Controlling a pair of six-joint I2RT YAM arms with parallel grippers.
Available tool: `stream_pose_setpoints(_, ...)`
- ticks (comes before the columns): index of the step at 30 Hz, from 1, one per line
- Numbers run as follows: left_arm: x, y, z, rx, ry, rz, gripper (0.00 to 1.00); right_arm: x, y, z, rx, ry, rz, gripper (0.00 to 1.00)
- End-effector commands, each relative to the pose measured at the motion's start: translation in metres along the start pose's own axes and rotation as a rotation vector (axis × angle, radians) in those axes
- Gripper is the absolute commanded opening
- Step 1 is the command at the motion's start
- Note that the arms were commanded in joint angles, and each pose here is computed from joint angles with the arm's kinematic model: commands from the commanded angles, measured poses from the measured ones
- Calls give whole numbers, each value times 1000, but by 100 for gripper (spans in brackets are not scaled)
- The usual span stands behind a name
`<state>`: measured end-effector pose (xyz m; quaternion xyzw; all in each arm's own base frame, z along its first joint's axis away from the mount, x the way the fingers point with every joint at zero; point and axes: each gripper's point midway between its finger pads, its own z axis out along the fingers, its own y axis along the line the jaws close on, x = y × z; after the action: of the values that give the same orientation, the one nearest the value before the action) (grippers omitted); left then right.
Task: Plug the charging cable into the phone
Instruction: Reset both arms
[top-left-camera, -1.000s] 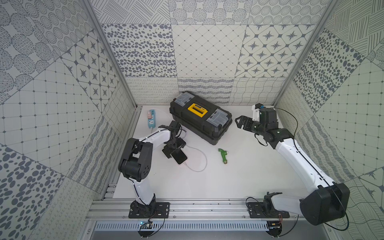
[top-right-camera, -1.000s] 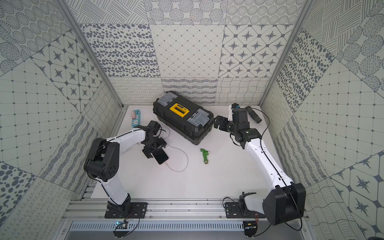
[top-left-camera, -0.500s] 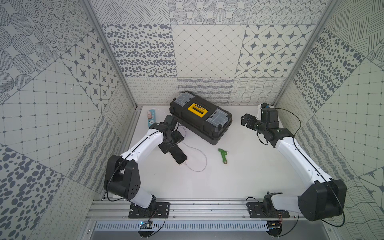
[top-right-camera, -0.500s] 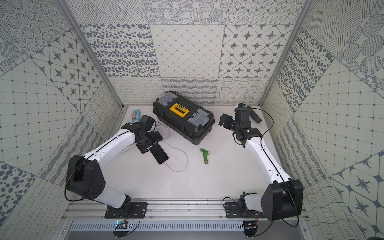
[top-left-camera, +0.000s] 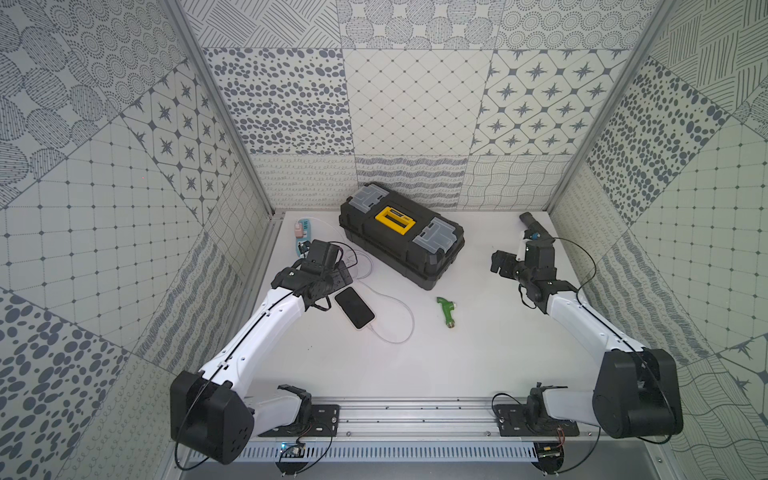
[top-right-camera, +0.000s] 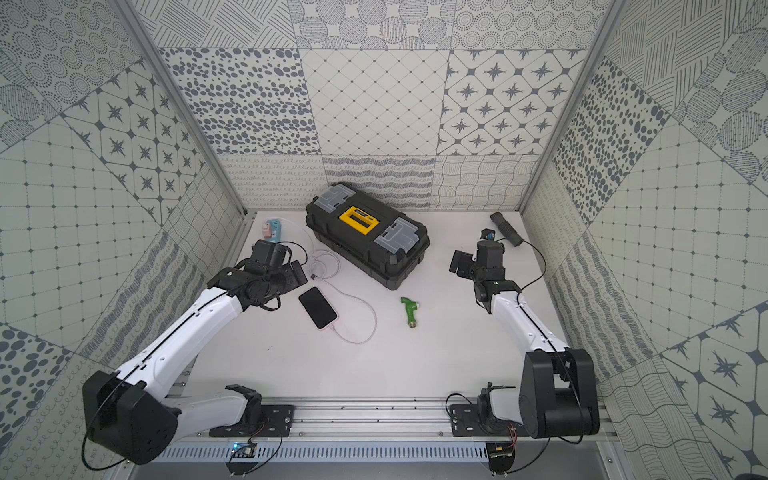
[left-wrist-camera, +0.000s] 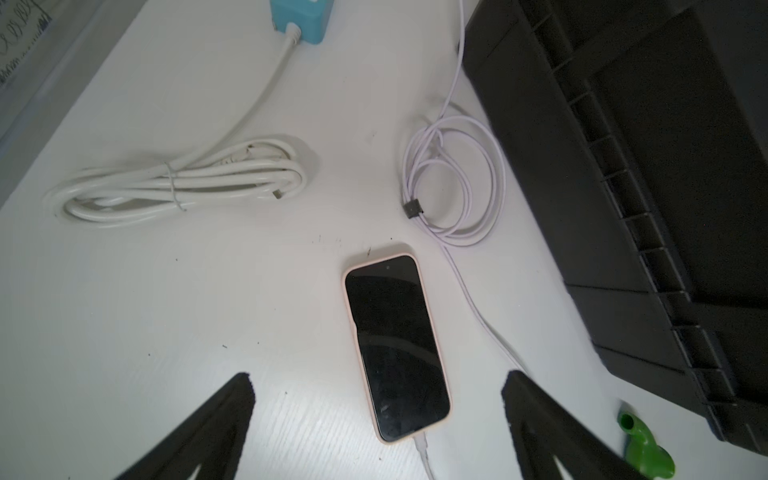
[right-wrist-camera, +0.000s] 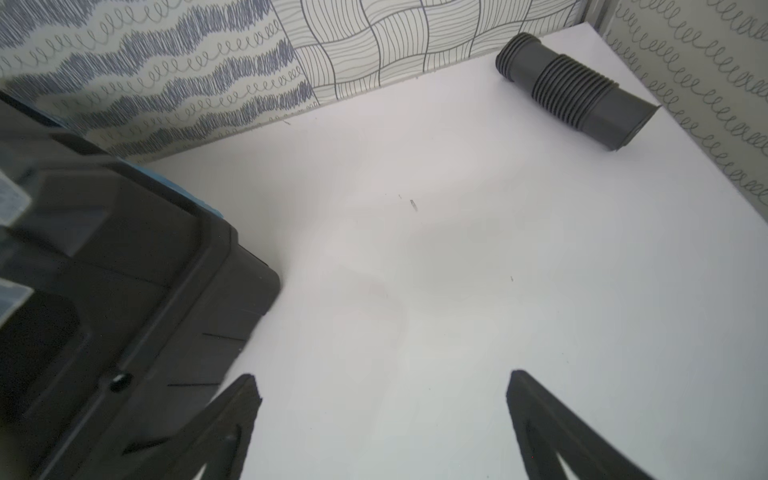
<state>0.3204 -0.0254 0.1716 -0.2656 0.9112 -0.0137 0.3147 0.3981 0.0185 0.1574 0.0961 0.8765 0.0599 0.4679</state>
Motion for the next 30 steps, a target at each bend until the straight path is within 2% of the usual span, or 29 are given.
stream_pose_setpoints(1,-45,-4,-11,70,-313,126,97,-35,6,-4,-60,-214,-59,97)
stream_pose_setpoints(5,-40,6,-10,56,-352,194,97,-11,4,10,-96,-236,-67,97)
stream_pose_setpoints(7,-37,11,-10,41,-346,220,97,-10,0,15,-86,-216,-46,97)
stream_pose_setpoints(10,-32,18,-8,18,-329,256,97,-13,10,16,-141,-217,-80,97)
stream_pose_setpoints(13,-31,28,-8,-14,-331,249,97,-14,2,10,-86,-221,-159,97)
stream_pose_setpoints(16,-30,33,-5,-15,-341,248,97,-7,-20,9,-43,-208,-166,97)
stream_pose_setpoints(20,-25,40,5,-12,-341,234,97,11,-32,12,-82,-225,-139,97)
stream_pose_setpoints(22,-23,40,9,3,-346,243,97,13,-29,13,-155,-261,-94,97)
stream_pose_setpoints(23,-23,40,10,10,-352,254,97,9,-26,12,-184,-307,-83,97)
stream_pose_setpoints(25,-23,38,11,24,-373,291,97,22,-24,20,-210,-285,-92,97)
stream_pose_setpoints(27,-26,35,12,37,-416,347,97,20,-20,18,-231,-321,-111,97)
stream_pose_setpoints(30,-23,33,22,58,-448,400,97,32,-15,18,-204,-324,-166,97)
